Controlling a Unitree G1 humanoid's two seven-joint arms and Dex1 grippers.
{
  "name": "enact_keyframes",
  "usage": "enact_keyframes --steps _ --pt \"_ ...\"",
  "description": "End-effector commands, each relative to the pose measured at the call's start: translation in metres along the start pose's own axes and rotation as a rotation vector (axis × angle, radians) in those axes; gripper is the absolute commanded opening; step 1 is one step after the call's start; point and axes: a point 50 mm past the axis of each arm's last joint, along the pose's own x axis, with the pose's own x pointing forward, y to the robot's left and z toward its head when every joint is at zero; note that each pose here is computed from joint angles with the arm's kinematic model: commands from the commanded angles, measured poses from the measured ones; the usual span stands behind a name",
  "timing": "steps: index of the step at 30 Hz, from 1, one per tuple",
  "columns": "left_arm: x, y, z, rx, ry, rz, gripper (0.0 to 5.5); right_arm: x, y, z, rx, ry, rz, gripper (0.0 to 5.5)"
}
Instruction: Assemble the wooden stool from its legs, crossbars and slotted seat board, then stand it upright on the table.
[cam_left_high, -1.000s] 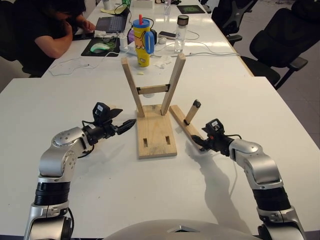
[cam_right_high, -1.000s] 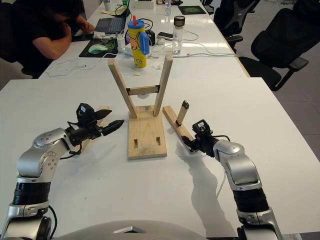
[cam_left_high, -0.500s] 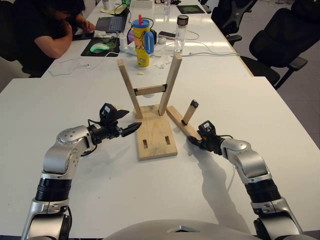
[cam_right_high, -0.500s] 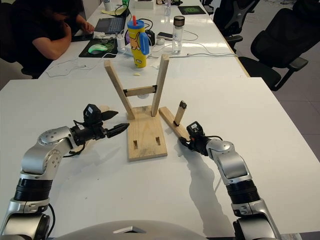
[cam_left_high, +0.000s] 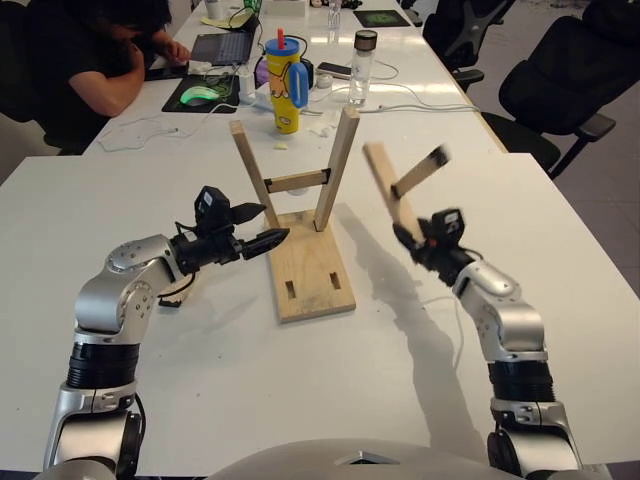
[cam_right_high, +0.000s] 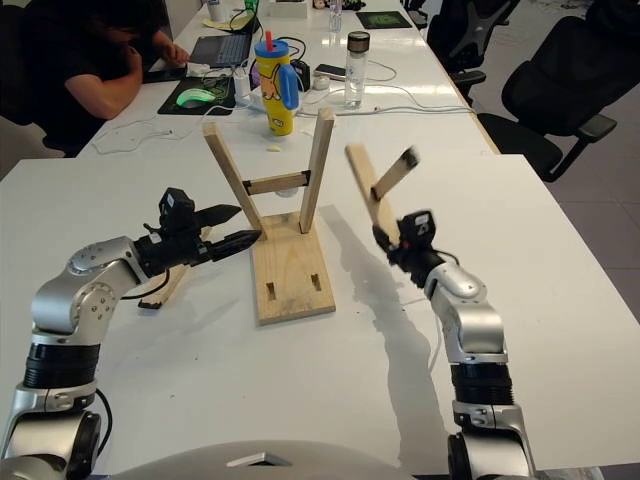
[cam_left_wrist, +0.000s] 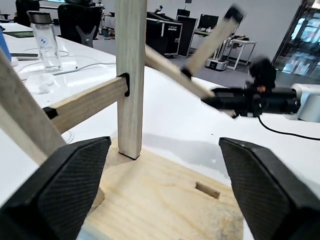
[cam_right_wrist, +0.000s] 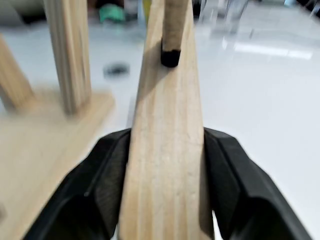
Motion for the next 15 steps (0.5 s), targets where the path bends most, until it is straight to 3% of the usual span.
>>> enact_keyframes --steps 1,6,11,15 --pt "0.000 0.000 0.018 -0.030 -0.077 -0.045 4.05 0.000 0.010 0.038 0.151 -0.193 0.160 2.08" --pt "-0.004 -0.002 0.028 -0.090 -0.146 -0.092 4.05 -0.010 0.028 0.057 0.326 -0.227 0.452 2.08" --pt "-0.006 -0.009 0.046 -0.238 -0.229 -0.248 4.79 -0.029 0.045 0.063 0.425 -0.121 0.762 2.08" --pt "-0.005 -0.015 0.056 -0.327 -0.238 -0.356 5.28 -0.031 0.054 0.059 0.486 -0.054 0.889 2.08"
